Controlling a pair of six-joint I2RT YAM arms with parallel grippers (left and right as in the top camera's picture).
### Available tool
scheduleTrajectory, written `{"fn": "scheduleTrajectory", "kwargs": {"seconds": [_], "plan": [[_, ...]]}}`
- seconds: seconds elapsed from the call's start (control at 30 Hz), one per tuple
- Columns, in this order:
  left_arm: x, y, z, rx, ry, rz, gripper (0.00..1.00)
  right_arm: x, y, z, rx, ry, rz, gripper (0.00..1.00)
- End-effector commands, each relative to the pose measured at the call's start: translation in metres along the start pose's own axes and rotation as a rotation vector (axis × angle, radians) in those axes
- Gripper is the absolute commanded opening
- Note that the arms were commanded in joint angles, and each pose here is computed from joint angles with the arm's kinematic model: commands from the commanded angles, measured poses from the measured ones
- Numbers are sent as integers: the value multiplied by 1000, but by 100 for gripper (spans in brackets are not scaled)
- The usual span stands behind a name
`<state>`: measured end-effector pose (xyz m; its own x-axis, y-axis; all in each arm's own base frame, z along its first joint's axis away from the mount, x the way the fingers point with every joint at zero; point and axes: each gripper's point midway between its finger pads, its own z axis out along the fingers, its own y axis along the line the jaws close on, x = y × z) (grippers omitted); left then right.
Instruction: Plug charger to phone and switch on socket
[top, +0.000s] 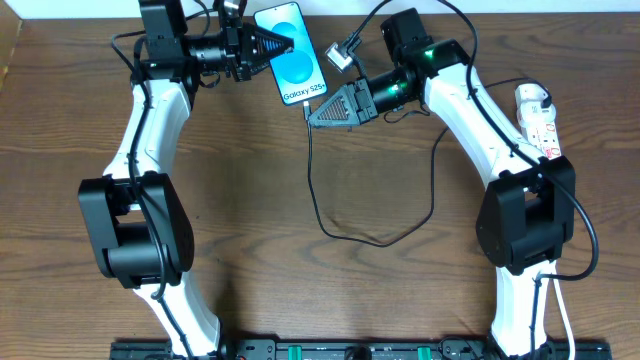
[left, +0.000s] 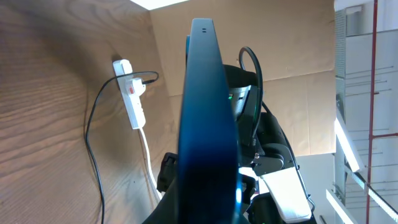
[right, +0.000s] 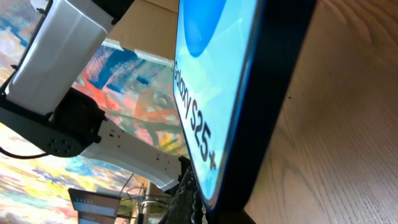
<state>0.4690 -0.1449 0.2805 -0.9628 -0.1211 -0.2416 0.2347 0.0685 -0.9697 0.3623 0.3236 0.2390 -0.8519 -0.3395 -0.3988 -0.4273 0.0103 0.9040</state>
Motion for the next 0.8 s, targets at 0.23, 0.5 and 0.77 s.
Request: {"fn": "scheduleTrajectory", "kwargs": {"seconds": [0.23, 0.5, 0.77], "plan": [[6, -12, 1, 24, 29, 30, 7, -15, 16, -15, -9, -43, -40, 1], [5, -12, 1, 24, 28, 36, 7, -15, 16, -14, -5, -42, -28, 1], [-11, -6, -39, -3, -61, 87, 7, 25, -74, -30, 530, 38, 175, 1]]}}
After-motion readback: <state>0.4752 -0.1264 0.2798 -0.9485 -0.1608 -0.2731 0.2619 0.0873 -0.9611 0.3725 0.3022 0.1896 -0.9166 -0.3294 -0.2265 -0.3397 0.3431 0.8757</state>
